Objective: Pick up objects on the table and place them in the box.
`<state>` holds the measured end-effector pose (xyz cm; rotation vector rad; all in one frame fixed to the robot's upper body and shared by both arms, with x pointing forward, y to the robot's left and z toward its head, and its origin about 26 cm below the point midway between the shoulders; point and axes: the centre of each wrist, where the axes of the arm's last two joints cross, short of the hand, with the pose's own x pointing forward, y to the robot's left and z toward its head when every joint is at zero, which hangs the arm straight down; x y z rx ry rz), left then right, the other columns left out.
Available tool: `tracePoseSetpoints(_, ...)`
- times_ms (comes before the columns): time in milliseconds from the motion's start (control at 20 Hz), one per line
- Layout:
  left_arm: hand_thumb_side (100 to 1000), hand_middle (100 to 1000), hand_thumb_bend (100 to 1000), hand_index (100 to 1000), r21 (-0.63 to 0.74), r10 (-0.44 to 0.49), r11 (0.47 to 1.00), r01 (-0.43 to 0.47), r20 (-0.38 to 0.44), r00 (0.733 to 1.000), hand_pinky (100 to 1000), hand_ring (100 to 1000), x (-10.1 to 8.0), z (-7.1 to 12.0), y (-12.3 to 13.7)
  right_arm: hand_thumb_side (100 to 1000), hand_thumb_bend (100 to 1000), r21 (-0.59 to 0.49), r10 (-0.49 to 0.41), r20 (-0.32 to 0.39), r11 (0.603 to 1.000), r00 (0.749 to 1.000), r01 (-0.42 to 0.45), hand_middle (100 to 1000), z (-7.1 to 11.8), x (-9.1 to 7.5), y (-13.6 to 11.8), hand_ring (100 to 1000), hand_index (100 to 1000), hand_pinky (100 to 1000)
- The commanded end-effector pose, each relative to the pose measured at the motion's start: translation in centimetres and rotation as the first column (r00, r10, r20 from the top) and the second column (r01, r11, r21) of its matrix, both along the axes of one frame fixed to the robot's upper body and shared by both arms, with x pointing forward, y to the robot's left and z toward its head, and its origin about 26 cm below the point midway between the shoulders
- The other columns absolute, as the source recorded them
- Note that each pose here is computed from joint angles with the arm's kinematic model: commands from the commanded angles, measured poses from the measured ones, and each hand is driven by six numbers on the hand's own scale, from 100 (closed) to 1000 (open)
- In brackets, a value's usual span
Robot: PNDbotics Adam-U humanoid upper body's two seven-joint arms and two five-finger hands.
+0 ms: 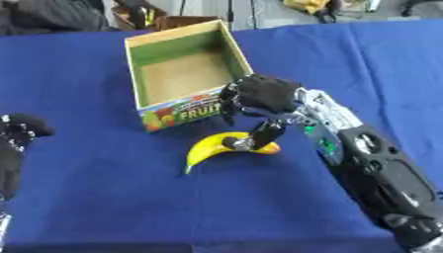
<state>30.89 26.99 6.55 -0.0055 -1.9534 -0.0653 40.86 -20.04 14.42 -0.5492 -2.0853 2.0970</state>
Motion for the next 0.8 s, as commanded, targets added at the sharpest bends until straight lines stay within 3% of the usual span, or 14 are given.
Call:
tracePoseSetpoints(50,946,516,200,542,0.006,-0.006,1.000,0.006,0.024,1.000,641,549,0.0,0.7,0.1,344,359,0.005,-0.001,0.038,1.000,0.999,0.000,424,1.7,0.1,-0.3,429,491,138)
tracePoseSetpoints(150,946,516,200,542,0.006,-0.007,1.000,0.007,0.024,1.000,641,549,0.1,0.7,0.1,359,369,-0.008,0.000,0.030,1.000,1.000,0.001,456,1.5,0.1,-0.3,458,527,172)
tracePoseSetpoints(350,946,516,200,542,0.007,-0.007,1.000,0.007,0.025,1.000,641,549,0.1,0.7,0.1,405,389,-0.051,-0.004,0.006,0.999,1.000,0.005,575,0.8,0.3,-0.3,586,635,325)
tracePoseSetpoints(800,946,515,199,542,0.006,-0.011,1.000,0.011,0.031,0.999,641,548,0.2,0.9,0.0,408,400,-0.141,-0.039,-0.062,0.989,0.997,0.030,672,-0.8,1.0,-0.5,717,709,458)
